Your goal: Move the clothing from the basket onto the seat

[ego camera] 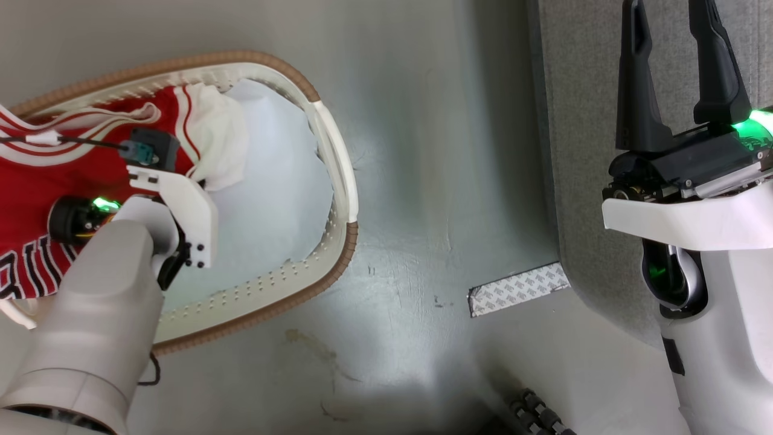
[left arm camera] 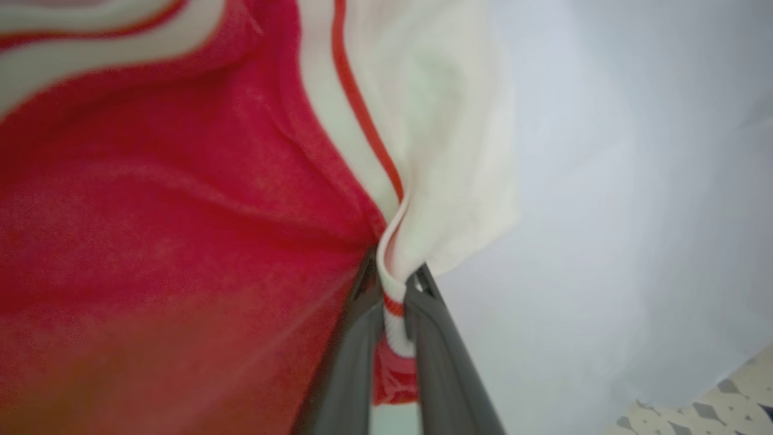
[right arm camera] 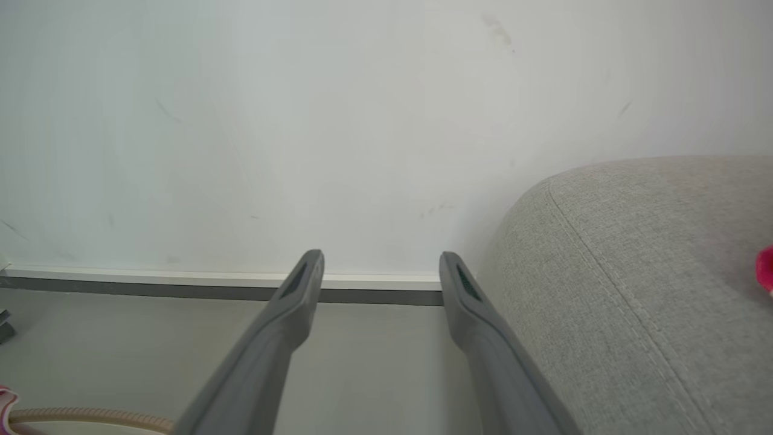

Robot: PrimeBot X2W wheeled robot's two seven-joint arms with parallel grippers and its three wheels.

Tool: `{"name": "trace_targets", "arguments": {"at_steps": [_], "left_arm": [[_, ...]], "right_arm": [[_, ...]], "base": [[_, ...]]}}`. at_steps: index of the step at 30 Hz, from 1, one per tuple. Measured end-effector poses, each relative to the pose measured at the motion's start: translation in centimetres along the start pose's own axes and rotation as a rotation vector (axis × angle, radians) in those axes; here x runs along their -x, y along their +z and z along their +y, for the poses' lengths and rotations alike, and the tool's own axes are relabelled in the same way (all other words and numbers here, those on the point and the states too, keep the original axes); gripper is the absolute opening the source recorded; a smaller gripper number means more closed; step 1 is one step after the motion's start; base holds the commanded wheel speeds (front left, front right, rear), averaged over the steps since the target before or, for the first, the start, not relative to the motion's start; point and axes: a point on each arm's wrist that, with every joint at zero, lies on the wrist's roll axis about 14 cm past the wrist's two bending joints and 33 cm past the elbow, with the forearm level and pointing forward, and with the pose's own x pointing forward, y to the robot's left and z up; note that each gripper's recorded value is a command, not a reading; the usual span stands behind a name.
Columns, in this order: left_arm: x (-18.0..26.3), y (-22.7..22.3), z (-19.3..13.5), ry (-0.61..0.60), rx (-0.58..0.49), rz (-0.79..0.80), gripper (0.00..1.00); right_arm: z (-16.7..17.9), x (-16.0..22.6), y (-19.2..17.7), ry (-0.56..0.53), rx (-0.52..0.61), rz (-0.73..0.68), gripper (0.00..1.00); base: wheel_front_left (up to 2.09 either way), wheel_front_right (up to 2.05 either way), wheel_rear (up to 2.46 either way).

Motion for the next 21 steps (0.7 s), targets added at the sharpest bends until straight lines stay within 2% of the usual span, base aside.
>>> {"name": "trace_targets", "arguments": {"at_steps": [4, 10, 21], "left_arm": [[0.8, 1.2, -0.3, 0.001, -0.003, -0.055, 0.0], [3.5, 3.3, -2.8, -0.03, 0.023, -0.175, 0.0], [13.1, 8.5, -6.9, -0.048, -0.019, -0.464, 0.0]], "right_arm": [[0.3, 0.0, 0.9, 0.004, -0.004, -0.019, 1.0], [0.8, 0.5, 3.3, 0.007, 0.007, -0.057, 1.0], [2.3, 3.8, 9.8, 0.033, 0.0, -0.148, 1.0]], "base": [[0.0, 0.0, 0.0], [0.0, 0.0, 0.0], [0.0, 0.0, 0.0]]}}
